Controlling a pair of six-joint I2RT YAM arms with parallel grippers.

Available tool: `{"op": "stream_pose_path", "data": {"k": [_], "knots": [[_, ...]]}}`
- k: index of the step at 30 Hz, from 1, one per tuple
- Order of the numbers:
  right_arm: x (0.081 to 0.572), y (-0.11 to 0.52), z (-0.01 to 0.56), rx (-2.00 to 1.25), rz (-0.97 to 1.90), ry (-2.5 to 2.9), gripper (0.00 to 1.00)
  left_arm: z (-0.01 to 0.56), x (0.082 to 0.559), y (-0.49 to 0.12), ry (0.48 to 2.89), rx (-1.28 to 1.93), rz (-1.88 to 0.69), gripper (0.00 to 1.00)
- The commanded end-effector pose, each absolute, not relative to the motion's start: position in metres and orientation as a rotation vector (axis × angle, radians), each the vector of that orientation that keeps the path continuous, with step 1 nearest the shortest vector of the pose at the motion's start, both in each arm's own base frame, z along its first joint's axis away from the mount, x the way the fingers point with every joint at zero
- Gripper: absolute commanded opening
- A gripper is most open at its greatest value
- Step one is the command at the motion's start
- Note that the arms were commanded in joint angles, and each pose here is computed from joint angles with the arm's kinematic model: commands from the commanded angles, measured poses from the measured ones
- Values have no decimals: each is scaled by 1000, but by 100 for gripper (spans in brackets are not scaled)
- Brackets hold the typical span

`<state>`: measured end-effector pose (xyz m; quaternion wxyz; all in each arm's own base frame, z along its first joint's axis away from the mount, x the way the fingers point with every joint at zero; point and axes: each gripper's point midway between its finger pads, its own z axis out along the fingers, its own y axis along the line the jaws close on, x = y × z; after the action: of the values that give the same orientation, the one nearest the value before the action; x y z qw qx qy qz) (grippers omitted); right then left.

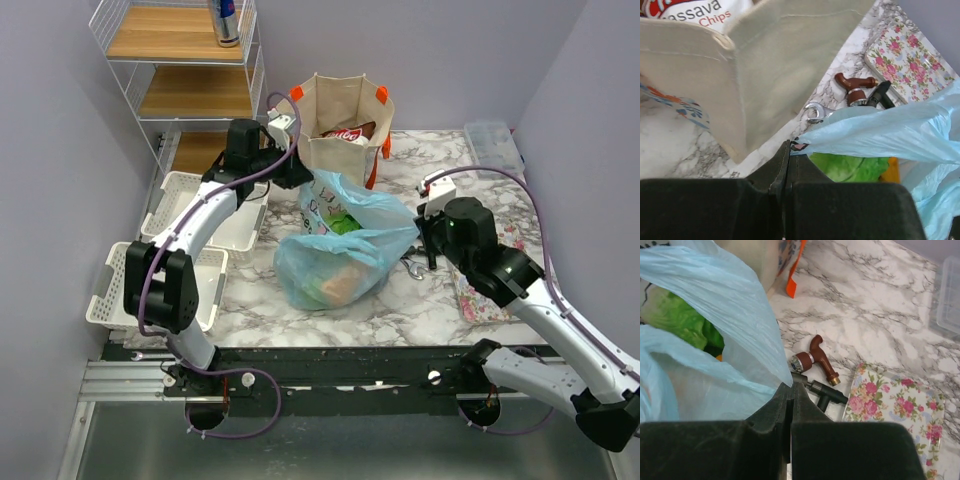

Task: Untie the knot of the grocery bags and take out the mixed food

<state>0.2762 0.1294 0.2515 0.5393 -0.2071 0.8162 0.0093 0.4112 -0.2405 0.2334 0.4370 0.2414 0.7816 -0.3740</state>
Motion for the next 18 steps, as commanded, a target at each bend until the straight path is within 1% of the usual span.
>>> {"op": "stream_pose_path", "data": {"k": [1, 4, 10, 15, 18], "knots": [[270, 148, 289, -561, 162, 1830, 1, 232, 437, -211, 2002, 580, -773, 0], [267, 154, 301, -597, 200, 1774, 1, 230, 432, -192, 2036, 542, -742, 0], [286, 156, 323, -560, 153, 1713, 1, 237, 389, -178, 1966, 643, -704, 0], [319, 149, 321, -543, 59, 1686, 1, 233, 399, -135, 2033, 498, -513, 0], [345, 144, 314, -527, 65, 1700, 1, 229, 400, -117, 2055, 435, -470, 0]]}}
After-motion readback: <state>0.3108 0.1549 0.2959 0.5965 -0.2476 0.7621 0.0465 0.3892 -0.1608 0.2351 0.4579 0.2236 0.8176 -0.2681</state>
